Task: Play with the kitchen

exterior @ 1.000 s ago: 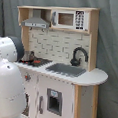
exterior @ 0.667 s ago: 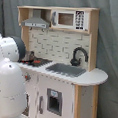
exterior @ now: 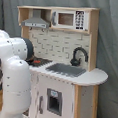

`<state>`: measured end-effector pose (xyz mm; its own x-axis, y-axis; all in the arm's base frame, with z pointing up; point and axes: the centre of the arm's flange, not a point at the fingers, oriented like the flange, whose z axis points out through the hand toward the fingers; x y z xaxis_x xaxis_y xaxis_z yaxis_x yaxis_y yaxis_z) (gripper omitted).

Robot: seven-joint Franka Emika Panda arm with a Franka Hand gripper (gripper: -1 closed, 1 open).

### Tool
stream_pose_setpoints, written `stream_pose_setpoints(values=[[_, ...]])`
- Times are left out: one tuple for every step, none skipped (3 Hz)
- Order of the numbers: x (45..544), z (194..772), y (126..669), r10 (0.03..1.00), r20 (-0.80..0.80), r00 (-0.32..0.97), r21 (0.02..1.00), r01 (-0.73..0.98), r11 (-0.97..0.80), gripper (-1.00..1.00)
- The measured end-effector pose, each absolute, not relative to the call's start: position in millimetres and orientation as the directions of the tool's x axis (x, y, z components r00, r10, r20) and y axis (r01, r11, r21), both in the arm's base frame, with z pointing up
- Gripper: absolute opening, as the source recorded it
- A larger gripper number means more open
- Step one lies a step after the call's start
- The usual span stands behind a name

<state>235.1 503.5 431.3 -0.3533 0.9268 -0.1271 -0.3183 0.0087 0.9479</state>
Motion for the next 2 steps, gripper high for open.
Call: stream_pose_setpoints(values=[[215.0,423.0,517.4,0.909,-0.077,-0.409,0.967,-0.252,-0.031,1.00],[202.8,415.0,524.5,0.907,-0.032,-0.420,0.976,-0.209,-0.062,1.00]])
